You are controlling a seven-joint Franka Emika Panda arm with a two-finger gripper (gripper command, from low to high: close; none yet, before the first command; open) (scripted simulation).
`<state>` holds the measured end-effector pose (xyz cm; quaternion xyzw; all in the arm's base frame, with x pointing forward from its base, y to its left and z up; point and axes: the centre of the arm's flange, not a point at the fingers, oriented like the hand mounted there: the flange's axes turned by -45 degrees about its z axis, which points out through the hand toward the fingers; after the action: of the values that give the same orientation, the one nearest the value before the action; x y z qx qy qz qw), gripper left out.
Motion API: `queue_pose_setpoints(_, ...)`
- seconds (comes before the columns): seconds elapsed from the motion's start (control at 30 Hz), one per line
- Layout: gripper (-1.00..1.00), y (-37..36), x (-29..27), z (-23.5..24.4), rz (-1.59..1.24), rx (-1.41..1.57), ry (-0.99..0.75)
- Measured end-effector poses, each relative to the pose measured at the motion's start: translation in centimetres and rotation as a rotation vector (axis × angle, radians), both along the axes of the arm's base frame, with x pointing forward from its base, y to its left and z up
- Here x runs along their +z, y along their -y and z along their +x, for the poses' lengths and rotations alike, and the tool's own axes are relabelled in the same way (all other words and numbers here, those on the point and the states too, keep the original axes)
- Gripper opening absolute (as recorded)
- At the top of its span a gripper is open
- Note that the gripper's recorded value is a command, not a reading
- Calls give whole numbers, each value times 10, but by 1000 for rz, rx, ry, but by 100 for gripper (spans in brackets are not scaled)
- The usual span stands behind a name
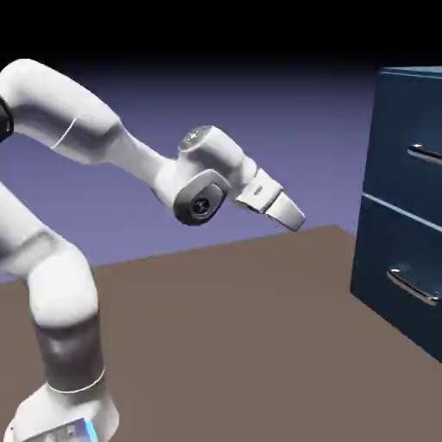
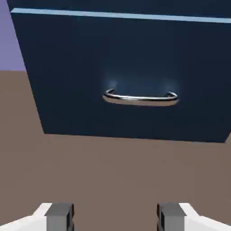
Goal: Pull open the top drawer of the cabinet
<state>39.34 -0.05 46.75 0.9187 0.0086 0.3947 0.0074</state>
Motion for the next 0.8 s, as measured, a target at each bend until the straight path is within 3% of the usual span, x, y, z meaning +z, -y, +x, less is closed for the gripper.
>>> queue_pose_setpoints(0.4,0,32,74,33,151,-257,142)
queue_pose_setpoints(0.8,0,37,106,72,363,-405,263)
